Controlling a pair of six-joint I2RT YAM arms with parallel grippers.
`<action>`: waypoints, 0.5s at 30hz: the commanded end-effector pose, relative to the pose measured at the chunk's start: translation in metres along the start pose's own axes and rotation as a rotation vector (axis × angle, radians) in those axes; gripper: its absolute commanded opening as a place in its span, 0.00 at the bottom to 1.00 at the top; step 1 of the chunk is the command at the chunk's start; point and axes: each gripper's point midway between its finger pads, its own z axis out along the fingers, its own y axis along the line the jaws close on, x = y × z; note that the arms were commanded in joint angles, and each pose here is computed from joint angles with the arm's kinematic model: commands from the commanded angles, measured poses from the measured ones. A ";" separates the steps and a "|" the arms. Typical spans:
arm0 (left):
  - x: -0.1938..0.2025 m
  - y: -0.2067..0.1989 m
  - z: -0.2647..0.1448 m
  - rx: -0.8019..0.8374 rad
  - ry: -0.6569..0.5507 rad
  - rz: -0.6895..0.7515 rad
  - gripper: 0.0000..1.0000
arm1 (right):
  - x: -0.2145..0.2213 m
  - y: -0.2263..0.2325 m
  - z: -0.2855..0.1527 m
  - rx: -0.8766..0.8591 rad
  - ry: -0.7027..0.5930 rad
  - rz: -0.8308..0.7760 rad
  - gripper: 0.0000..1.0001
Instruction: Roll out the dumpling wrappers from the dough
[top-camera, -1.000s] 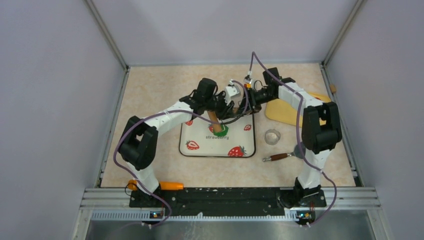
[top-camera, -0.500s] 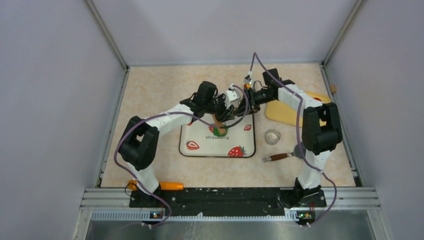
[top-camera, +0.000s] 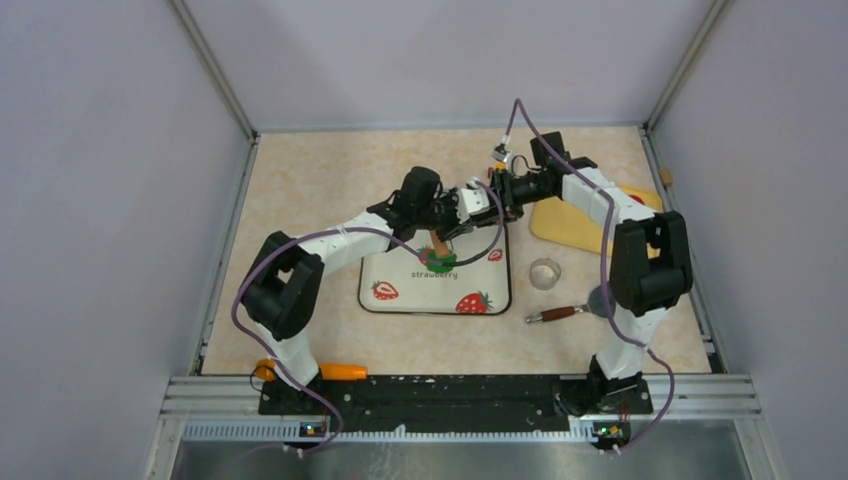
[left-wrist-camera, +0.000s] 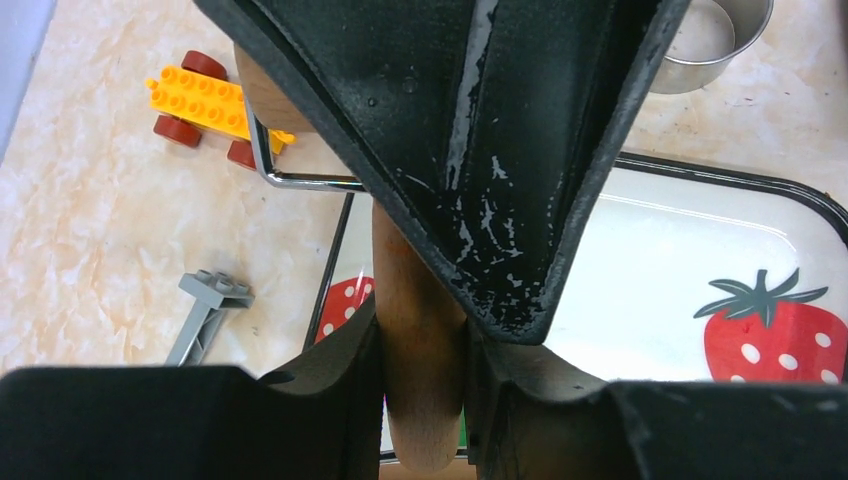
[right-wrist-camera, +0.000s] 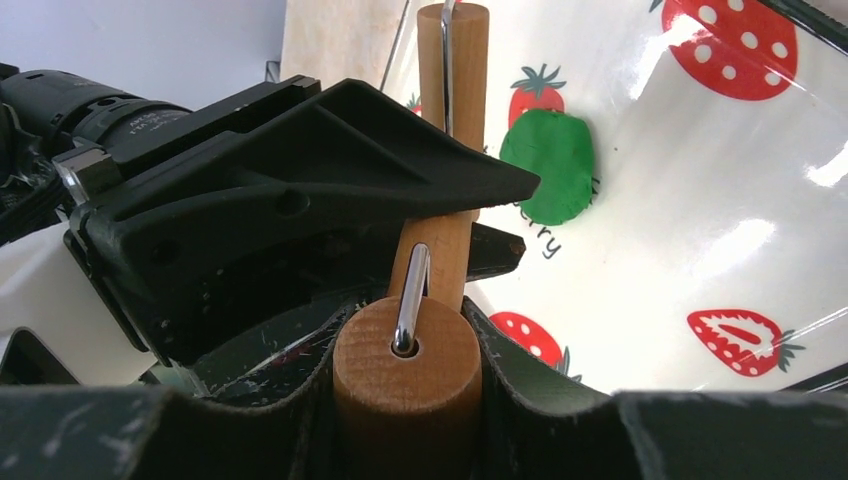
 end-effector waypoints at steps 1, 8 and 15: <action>-0.028 0.009 0.001 0.006 -0.078 0.077 0.00 | -0.015 0.022 -0.016 0.030 -0.079 -0.102 0.31; -0.035 -0.013 -0.005 0.093 -0.105 -0.056 0.00 | -0.035 0.016 -0.026 0.178 -0.193 -0.143 0.82; -0.040 -0.010 -0.004 0.075 -0.118 -0.094 0.00 | -0.024 0.008 -0.013 0.142 -0.130 -0.102 0.75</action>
